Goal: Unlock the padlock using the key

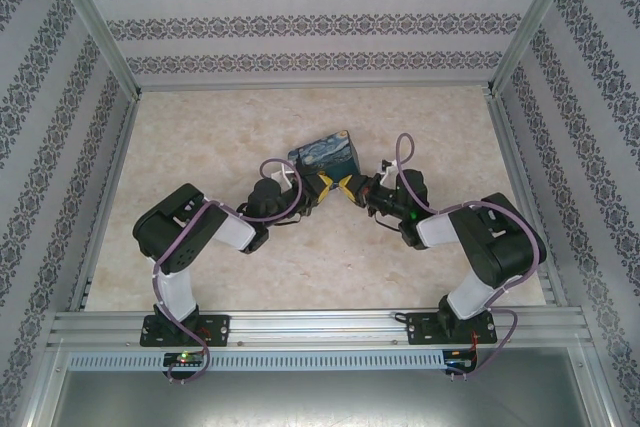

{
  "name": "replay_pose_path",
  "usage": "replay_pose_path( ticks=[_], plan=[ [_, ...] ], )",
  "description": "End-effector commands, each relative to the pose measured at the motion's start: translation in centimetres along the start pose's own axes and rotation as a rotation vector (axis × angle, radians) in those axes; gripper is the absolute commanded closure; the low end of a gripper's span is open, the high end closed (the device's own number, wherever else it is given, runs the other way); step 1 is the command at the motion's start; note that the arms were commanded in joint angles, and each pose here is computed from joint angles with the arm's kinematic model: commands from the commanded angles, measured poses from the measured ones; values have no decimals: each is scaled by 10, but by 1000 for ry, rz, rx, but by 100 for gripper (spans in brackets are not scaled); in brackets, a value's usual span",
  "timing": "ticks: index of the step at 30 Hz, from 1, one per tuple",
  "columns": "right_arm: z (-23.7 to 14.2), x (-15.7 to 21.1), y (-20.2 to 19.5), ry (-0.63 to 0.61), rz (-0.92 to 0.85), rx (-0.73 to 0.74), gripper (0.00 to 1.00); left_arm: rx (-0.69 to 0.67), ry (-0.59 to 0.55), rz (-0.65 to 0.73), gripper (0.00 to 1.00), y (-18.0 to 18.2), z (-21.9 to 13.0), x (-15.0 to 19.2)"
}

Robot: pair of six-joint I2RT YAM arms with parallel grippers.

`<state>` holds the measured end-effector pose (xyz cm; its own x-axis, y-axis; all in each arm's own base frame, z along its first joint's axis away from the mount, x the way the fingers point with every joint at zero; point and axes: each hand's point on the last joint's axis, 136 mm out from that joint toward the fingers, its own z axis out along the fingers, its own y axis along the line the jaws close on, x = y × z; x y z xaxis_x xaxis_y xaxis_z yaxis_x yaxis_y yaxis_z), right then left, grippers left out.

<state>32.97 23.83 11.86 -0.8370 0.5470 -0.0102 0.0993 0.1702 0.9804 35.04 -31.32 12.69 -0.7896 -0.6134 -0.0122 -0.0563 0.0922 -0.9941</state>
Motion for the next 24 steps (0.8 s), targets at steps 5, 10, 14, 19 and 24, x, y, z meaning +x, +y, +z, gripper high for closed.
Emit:
replay_pose_path(
  ticks=[5,10,14,19,24],
  plan=[
    [12,12,30,43,-55,-84,100,153,115,14,100,-39,12,32],
    [15,6,24,38,-40,-82,100,172,124,-3,100,-44,13,35],
    [25,8,36,68,-55,-111,100,146,154,11,100,-40,17,43],
    [48,30,58,173,-101,-140,100,116,175,9,100,-28,23,50],
    [51,28,40,183,-73,-115,100,65,136,-10,100,-6,22,44]
  ],
)
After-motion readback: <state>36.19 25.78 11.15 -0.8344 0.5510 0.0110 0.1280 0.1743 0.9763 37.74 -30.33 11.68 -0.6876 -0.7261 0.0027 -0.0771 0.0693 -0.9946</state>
